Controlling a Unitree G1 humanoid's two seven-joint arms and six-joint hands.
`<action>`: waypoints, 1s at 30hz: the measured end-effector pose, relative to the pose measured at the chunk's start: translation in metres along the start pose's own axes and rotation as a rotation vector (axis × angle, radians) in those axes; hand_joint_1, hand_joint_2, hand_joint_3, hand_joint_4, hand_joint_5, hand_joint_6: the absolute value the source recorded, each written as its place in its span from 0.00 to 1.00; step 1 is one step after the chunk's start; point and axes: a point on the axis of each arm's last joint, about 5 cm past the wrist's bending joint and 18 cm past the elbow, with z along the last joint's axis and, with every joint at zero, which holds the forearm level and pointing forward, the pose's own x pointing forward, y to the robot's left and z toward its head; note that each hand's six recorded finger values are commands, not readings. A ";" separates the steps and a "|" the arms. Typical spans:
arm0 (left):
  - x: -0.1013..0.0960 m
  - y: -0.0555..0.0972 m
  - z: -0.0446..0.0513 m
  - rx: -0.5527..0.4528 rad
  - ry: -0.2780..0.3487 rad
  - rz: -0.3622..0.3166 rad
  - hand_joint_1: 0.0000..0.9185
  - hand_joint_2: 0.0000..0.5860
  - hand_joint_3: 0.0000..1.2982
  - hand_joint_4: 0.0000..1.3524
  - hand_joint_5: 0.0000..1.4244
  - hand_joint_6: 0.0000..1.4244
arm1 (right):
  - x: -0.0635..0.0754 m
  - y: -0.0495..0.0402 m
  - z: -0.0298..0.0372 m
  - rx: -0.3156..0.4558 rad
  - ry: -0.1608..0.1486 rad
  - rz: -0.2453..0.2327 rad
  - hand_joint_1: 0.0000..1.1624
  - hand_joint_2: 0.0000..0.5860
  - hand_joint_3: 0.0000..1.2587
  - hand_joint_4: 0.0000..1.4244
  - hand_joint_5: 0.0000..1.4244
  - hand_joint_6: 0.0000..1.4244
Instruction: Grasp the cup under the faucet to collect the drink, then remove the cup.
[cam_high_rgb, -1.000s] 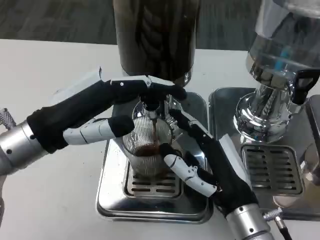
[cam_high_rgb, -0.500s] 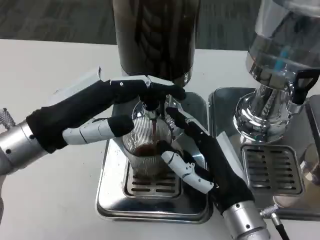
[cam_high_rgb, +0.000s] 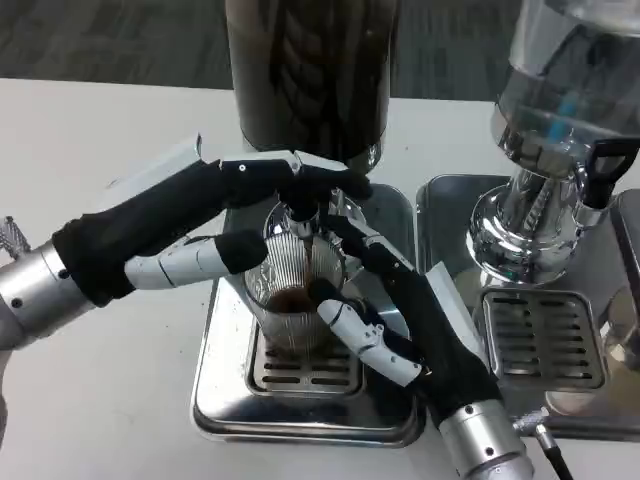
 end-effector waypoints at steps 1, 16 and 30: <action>0.000 0.000 0.0000 0.000 0.000 0.002 0.00 0.16 0.26 0.17 0.12 0.18 | 0.000 -0.0001 0.0000 0.000 0.000 0.000 0.32 0.44 0.15 0.10 0.10 0.07; -0.027 -0.003 0.0003 0.026 0.042 0.208 0.00 0.18 0.26 0.17 0.12 0.20 | -0.001 0.0000 -0.0041 0.001 0.019 0.002 0.32 0.44 0.15 0.09 0.10 0.07; -0.050 -0.007 0.0009 0.024 0.096 0.341 0.00 0.21 0.27 0.20 0.14 0.22 | 0.002 0.0018 -0.0040 0.008 0.007 0.008 0.31 0.41 0.11 0.06 0.07 0.04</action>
